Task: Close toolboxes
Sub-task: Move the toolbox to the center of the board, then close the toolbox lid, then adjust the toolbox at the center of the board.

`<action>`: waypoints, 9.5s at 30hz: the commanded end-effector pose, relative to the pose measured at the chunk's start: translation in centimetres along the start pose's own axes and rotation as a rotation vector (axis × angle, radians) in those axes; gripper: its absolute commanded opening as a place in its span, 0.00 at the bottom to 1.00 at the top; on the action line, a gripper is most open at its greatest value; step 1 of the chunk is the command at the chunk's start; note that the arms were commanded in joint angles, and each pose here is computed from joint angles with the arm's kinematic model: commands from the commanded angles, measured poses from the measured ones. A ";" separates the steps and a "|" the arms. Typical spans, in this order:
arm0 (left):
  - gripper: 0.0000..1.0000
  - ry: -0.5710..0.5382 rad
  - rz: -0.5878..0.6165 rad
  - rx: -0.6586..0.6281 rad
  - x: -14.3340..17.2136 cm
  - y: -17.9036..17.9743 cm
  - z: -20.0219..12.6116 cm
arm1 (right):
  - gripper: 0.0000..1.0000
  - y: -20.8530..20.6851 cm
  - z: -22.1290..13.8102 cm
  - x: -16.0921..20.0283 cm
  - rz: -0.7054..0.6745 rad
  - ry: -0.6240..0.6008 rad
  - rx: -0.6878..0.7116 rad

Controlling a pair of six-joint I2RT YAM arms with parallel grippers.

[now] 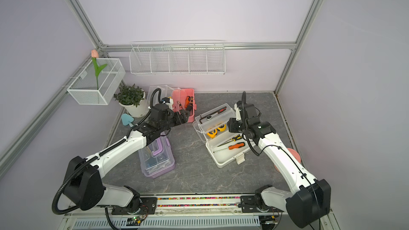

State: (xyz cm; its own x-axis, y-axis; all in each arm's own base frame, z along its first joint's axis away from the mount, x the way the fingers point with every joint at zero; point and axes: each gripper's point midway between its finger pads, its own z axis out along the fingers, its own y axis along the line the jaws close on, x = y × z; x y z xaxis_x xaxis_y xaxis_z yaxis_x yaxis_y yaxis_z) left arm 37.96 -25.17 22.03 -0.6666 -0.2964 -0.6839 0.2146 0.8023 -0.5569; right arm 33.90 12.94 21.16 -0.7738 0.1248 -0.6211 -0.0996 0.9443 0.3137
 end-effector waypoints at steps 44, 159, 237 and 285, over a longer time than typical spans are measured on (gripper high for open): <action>0.91 0.052 0.032 -0.081 2.3 2.2 -2.1 | 0.14 -4.6 14.3 -3.9 -0.392 0.261 -0.075; 0.10 0.048 0.546 -0.312 3.3 -0.2 -4.6 | 0.76 -6.3 1.4 9.0 0.198 0.071 0.020; 0.18 0.004 0.875 -0.096 15.8 -17.5 -2.2 | 0.41 -0.6 7.6 9.4 0.239 0.032 -0.251; 0.55 0.273 0.463 -0.089 12.4 -6.6 7.1 | 0.85 0.8 9.0 13.1 -0.359 -0.077 -0.330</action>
State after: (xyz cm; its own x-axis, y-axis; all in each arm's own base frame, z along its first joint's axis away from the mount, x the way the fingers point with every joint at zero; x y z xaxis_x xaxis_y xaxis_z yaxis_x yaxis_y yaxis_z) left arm 33.37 -38.05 16.04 -0.6412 0.2000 -0.7409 0.4809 0.8571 -0.1848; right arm 28.50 16.26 4.89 -0.6793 -0.1241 -0.7233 -0.4687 0.8318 0.2975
